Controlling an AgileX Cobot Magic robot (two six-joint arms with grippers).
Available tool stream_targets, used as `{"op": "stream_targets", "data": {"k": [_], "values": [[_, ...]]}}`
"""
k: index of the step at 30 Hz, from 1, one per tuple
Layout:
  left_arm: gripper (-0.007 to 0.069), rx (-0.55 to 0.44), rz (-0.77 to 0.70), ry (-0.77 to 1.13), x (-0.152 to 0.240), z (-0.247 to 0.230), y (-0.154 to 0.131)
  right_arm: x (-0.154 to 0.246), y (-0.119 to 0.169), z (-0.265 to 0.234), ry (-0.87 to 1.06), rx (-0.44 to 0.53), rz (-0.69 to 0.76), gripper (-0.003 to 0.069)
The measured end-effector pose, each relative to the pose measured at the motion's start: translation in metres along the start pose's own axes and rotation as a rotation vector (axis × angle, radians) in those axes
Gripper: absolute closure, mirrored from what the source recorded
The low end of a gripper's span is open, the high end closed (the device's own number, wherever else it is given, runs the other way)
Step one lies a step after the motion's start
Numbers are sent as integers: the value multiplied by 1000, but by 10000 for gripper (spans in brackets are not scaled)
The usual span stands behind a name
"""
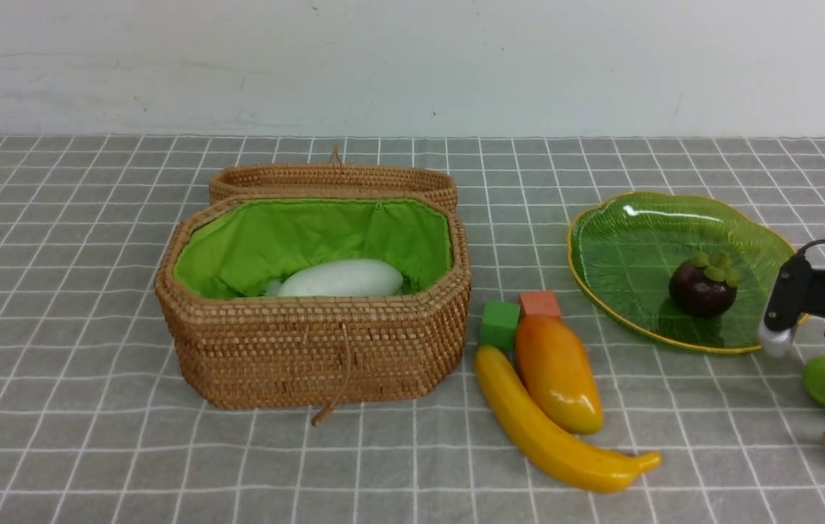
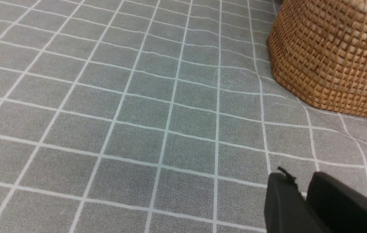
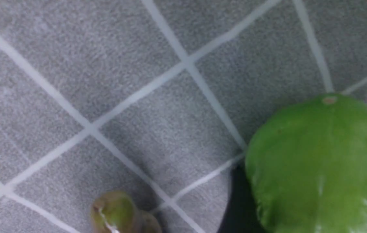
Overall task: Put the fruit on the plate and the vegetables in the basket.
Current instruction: Take a chayote with your right arm and place it on the basket on the left.
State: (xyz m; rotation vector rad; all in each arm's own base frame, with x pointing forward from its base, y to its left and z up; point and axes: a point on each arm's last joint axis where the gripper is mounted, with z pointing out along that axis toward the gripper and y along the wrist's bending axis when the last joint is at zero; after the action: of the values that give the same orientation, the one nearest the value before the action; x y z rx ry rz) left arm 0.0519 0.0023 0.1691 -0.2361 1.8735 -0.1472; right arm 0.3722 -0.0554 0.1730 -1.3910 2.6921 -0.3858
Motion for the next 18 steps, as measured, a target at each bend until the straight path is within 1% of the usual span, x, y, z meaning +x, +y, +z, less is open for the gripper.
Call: {"op": "stream_targets", "data": {"k": [2,3,4,5,6,8,9,10,11,12,13,14,16,17,18], "values": [[512,0,0,0,0,0,0,0,-6,-20,-31,49,48,216],[512,0,0,0,0,0,0,0,-8,-23,-37,57,56,216],[512,0,0,0,0,0,0,-1,-16,-52,-92,122,122,216],[512,0,0,0,0,0,0,-1,-17,-53,-97,125,129,216],[509,0,0,0,0,0,0,-3,-27,-90,-179,192,210,216],[505,0,0,0,0,0,0,-10,-31,-129,-343,211,313,216],[505,0,0,0,0,0,0,-10,-31,-136,-362,216,321,216],[504,0,0,0,0,0,0,-17,-31,-155,-448,209,351,216],[503,0,0,0,0,0,0,-35,-24,-184,-612,148,367,216],[501,0,0,0,0,0,0,-57,-13,-210,-765,83,331,216],[501,0,0,0,0,0,0,-61,-10,-214,-801,62,321,216],[501,0,0,0,0,0,0,-76,-1,-225,-880,24,279,216],[501,0,0,0,0,0,0,-114,28,-248,-1037,-62,148,216],[499,0,0,0,0,0,0,-128,38,-253,-1088,-92,105,216],[498,0,0,0,0,0,0,-155,60,-262,-1164,-133,26,216]]}}
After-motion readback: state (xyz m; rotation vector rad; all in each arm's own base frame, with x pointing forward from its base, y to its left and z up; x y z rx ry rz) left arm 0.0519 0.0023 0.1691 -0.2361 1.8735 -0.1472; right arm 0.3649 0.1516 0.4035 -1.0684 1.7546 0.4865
